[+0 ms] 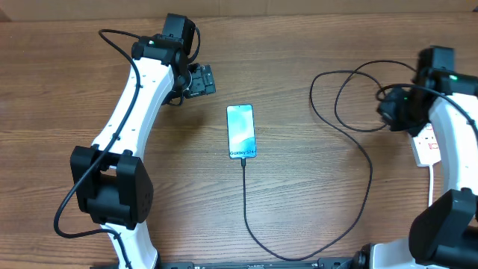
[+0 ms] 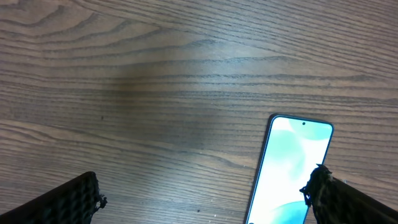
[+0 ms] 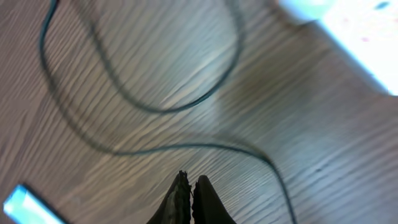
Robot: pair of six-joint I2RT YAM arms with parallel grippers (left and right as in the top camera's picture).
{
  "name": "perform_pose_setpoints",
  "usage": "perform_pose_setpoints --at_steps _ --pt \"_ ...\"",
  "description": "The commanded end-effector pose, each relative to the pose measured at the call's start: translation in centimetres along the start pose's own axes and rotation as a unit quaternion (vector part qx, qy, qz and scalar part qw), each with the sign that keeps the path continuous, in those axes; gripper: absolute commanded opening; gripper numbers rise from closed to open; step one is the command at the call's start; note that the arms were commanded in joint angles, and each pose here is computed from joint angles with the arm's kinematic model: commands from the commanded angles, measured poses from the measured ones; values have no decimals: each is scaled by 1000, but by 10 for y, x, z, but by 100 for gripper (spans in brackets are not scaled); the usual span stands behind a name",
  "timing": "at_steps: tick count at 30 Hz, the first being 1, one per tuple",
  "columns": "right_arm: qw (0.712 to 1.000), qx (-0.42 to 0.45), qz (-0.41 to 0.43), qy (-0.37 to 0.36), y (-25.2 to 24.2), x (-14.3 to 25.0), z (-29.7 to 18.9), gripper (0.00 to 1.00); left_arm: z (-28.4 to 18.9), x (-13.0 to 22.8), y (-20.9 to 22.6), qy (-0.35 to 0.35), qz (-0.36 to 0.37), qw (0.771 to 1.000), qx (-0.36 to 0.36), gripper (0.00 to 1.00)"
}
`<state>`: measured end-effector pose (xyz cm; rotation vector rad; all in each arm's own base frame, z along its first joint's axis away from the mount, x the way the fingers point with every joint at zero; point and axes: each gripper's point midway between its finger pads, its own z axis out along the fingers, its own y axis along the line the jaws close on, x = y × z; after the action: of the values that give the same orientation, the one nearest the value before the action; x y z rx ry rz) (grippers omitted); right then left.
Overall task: Plug charger to phone and switch on socket
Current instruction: 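Move the right gripper over to the white power strip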
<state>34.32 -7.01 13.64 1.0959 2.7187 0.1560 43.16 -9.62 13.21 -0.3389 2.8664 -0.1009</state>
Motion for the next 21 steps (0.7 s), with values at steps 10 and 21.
perform_pose_setpoints --at_steps 10,21 --pt "974 91 185 -97 -68 -39 -20 5 -6 -3 0 -11 10 1000 -2 100" --pt "953 109 206 -192 -77 -76 -31 16 -6 -3 0 -11 10 1000 -2 100"
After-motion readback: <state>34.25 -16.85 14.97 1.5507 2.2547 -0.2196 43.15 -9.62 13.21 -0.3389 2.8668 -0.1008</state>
